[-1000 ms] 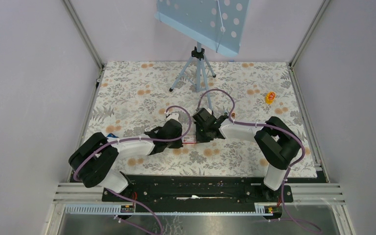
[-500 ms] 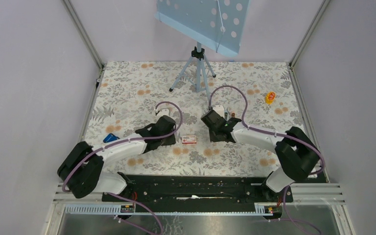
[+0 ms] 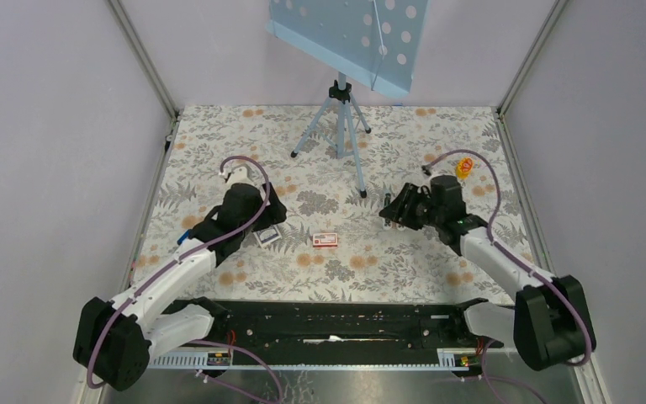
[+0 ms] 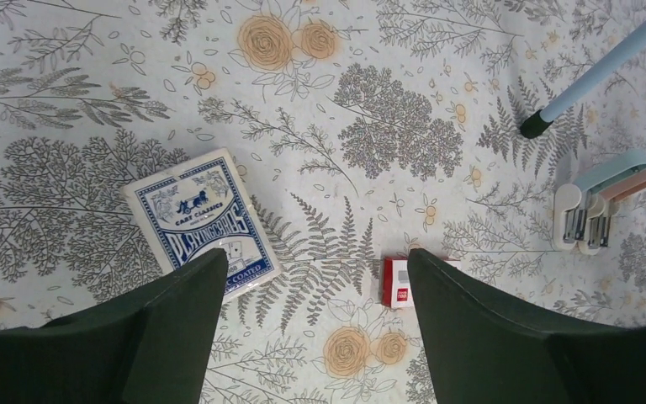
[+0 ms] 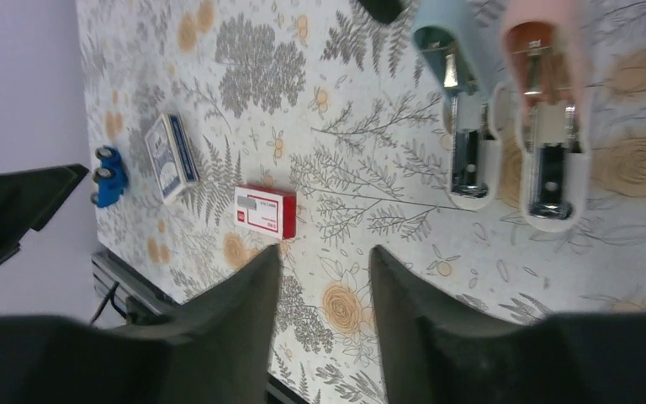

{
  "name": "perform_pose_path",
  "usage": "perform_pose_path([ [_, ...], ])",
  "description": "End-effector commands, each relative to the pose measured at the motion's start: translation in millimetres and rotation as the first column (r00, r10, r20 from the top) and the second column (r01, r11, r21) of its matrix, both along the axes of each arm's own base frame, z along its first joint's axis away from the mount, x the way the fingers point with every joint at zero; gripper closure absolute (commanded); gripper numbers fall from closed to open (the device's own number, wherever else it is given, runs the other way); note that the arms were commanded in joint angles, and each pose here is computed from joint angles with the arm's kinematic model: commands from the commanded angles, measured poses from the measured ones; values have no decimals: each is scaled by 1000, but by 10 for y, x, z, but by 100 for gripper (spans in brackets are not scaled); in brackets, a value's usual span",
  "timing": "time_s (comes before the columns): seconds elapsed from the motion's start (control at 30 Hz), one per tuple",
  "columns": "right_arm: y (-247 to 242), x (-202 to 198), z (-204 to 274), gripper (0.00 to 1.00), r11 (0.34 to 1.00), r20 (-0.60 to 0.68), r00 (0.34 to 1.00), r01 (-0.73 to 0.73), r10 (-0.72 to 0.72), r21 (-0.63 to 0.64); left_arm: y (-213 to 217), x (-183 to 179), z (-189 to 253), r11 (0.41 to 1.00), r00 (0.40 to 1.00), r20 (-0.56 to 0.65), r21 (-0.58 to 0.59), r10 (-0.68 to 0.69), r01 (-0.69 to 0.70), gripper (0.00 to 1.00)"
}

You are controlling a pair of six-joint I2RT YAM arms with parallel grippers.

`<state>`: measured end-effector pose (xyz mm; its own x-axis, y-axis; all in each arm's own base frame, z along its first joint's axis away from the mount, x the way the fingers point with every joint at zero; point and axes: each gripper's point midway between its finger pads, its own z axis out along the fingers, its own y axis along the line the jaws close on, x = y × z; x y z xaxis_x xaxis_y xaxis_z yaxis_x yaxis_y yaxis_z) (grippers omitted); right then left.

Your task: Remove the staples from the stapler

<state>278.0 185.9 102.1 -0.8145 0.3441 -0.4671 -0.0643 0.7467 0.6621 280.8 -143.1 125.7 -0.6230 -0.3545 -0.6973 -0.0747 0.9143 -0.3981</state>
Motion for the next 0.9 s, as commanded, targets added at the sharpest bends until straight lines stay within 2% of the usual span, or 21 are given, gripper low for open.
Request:
perform_pose_path([
  [0.0,-212,114,446,41,993,136,987,79,-90,87,43,63,287,1000,998,62,-7,-10,11,11],
  [0.07,-420,127,531,29,986,184,969,162,-165,31,73,66,352,1000,997,77,0,-6,6,2],
  [0.13,-594,93,587,20,973,217,951,229,-218,-29,94,63,427,1000,995,101,2,-5,5,1],
  [0.4,-1053,31,841,2,901,362,862,419,-355,-114,141,54,624,1000,986,166,7,-8,7,1],
  [0.67,-1222,-36,954,0,876,489,800,462,-348,-134,242,59,755,999,975,221,46,2,-13,1],
  [0.87,-1233,-58,926,0,878,485,816,444,-314,-180,267,72,742,998,974,227,60,7,-21,1],
])
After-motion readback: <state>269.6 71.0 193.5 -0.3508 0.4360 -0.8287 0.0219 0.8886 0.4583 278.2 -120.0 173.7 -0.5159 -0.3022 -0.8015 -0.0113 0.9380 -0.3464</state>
